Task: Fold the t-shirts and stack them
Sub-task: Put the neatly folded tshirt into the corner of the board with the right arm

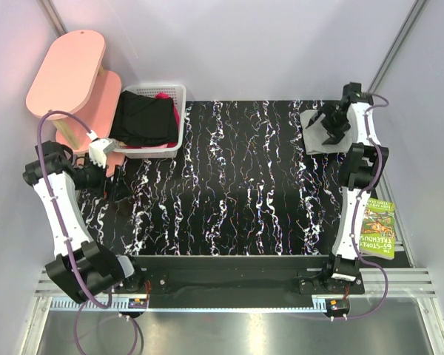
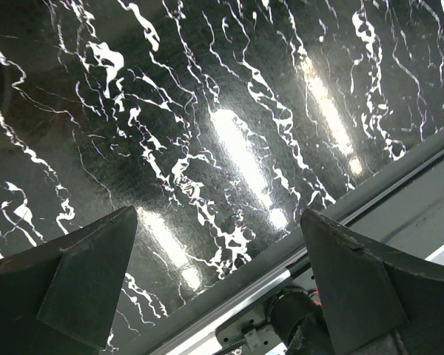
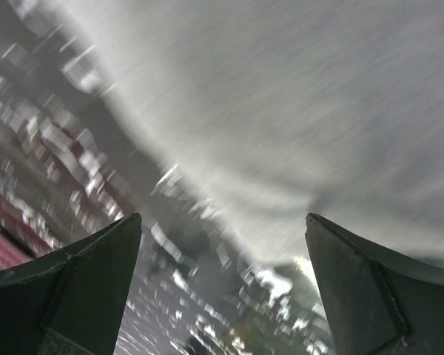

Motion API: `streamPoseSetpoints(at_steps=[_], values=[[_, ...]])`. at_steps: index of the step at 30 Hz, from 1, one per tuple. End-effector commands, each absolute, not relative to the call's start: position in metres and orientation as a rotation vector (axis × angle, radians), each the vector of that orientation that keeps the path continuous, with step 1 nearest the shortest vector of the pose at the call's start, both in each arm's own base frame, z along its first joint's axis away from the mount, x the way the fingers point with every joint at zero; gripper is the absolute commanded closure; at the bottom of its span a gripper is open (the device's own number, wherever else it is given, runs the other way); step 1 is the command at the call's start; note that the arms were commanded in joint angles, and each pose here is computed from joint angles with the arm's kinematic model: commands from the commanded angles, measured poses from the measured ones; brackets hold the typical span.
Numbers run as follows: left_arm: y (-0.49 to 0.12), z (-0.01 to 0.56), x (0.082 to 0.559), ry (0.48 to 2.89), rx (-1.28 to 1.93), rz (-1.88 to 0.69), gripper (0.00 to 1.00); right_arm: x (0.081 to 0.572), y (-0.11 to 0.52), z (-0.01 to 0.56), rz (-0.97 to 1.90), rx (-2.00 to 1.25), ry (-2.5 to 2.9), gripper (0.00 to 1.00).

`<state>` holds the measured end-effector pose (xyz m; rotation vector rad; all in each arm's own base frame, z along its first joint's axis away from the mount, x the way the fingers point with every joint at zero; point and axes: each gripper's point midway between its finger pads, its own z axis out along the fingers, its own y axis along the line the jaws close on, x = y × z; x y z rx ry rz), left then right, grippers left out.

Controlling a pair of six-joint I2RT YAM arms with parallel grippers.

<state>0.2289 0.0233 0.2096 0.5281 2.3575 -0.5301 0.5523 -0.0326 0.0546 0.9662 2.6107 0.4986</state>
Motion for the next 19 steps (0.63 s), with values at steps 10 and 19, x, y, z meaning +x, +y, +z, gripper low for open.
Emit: streamPoseSetpoints(at_steps=[10, 19], values=[[0.018, 0.253, 0.216, 2.261, 0.415, -0.346, 0.01, 0.461, 0.107, 0.324, 0.509, 0.204, 2.167, 0.0], [0.012, 0.253, 0.217, 2.233, 0.356, -0.355, 0.01, 0.4, 0.147, 0.31, 0.681, 0.113, 2.132, 0.0]])
